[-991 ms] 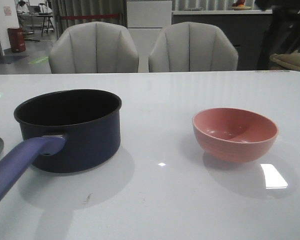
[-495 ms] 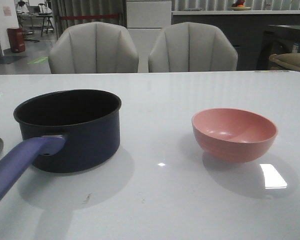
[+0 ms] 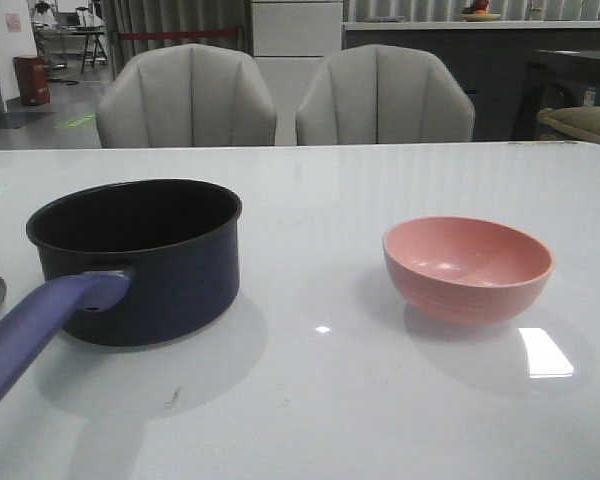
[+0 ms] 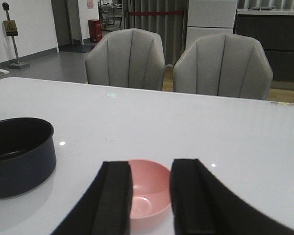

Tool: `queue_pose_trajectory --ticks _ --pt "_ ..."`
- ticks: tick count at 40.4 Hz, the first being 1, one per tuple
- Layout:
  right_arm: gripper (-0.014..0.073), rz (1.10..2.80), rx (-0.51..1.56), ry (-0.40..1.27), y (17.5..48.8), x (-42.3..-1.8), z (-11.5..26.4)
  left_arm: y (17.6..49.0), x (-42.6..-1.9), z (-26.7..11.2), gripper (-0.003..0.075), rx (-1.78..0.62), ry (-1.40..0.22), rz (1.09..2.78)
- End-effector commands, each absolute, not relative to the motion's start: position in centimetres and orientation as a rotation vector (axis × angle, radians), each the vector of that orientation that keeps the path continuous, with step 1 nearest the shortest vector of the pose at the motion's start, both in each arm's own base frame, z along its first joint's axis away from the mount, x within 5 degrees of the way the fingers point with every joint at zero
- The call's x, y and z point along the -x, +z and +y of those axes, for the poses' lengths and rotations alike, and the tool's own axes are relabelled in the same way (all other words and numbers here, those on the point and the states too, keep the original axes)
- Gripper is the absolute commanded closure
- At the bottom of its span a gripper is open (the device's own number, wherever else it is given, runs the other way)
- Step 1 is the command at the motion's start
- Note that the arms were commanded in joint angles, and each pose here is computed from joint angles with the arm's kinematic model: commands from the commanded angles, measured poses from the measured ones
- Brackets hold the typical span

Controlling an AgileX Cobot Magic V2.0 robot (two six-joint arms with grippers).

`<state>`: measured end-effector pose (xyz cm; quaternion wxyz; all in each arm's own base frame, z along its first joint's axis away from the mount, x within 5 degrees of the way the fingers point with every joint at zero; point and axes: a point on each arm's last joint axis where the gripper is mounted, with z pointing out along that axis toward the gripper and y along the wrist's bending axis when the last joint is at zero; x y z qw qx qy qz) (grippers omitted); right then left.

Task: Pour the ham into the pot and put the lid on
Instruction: 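Open the right gripper and raise it away from the bowl, then grasp the purple knob of the glass lid with the left gripper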

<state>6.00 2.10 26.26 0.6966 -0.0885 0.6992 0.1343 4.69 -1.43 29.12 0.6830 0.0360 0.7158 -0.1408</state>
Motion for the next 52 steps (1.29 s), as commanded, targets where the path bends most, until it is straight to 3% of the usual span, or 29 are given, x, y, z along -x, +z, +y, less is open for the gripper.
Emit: queue_pose_trajectory --ticks 1,6,9,11,12,15,27,32,39,52 --pt "0.0266 1.473 0.168 0.288 26.5 -5.8 1.8 30.6 -4.6 -1.4 0.0171 -0.066 -0.331 1.518" --pt "0.0275 1.527 0.177 0.287 24.9 -6.0 1.9 30.6 -4.6 -1.4 0.0171 -0.067 -0.331 1.52" --pt "0.0347 1.53 0.177 0.287 24.8 -6.0 1.9 30.6 -4.6 -1.4 0.0171 -0.067 -0.331 1.52" --pt "0.0467 1.531 0.178 0.287 24.8 -6.0 1.9 30.5 -4.6 -1.4 0.0171 -0.067 -0.331 1.522" --pt "0.0472 1.532 0.178 0.287 24.8 -6.0 1.9 30.5 -4.6 -1.4 0.017 -0.067 -0.331 1.522" --pt "0.0438 1.532 0.178 0.287 24.8 -6.0 1.9 30.6 -4.6 -1.4 0.017 -0.07 -0.325 1.52" --pt "0.0438 1.532 0.178 0.287 24.8 -6.0 1.9 32.9 -6.4 -1.6 0.0165 -0.131 -0.231 1.657" --pt "0.0438 1.532 0.178 0.287 24.8 -6.0 1.9 33.9 -8.6 -2.1 0.0159 -0.143 -0.224 1.785" --pt "0.0438 1.532 0.178 0.287 24.8 -6.0 1.9 34.0 -12.5 -2.8 0.0094 -0.156 -0.193 1.939" --pt "0.0438 1.532 0.178 0.287 24.8 -6.0 1.9 32.6 -19.8 -0.9 0.0092 0.118 -0.151 2.211"
